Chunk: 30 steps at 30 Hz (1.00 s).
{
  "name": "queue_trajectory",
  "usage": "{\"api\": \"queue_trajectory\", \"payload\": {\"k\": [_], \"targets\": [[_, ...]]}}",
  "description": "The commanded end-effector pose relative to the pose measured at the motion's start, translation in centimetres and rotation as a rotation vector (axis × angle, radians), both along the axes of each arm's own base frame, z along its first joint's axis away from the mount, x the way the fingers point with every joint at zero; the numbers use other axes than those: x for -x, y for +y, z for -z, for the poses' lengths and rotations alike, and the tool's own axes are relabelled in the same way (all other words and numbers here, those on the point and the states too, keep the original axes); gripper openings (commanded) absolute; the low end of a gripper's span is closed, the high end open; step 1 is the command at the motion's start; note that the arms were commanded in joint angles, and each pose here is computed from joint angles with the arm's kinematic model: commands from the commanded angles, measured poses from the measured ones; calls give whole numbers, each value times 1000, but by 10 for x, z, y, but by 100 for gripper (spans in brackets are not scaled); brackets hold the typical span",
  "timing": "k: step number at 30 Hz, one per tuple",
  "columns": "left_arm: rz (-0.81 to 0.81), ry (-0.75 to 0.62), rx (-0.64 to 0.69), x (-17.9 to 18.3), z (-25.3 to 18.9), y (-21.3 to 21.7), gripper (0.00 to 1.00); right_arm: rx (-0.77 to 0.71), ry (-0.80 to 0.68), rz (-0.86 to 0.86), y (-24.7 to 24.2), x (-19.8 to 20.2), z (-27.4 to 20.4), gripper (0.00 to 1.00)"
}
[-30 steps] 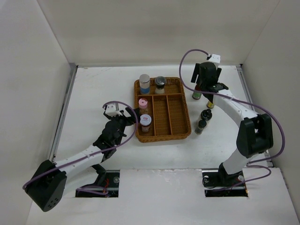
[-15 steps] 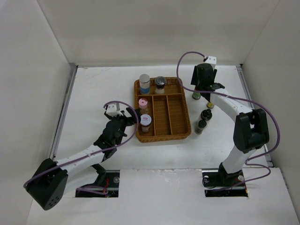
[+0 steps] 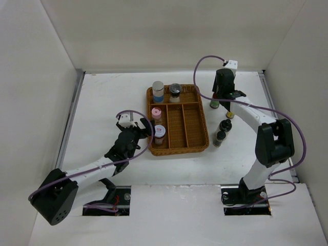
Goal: Organize the condiment bottles
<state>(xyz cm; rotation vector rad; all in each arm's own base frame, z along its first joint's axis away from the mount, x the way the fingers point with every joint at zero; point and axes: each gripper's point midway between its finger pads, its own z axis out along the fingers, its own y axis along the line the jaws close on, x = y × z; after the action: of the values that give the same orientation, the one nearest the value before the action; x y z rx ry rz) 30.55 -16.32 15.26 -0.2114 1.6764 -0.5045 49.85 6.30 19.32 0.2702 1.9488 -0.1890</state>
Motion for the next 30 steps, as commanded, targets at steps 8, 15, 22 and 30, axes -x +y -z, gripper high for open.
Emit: {"api": "queue_trajectory", "payload": {"k": [8,15,22,30], "targets": [[24,-76,71,-3,-28,-8,97,-5,-322,15,-5,-1,-122,24],[1,-115,98,1,-39,3,97,9,-439,-77,31,15,-182,24],[-3,-123,104,1,-42,5,97,-54,-474,-206,91,7,-197,24],[-9,-118,100,1,-40,8,97,-79,-437,-244,132,-32,-165,24]]}}
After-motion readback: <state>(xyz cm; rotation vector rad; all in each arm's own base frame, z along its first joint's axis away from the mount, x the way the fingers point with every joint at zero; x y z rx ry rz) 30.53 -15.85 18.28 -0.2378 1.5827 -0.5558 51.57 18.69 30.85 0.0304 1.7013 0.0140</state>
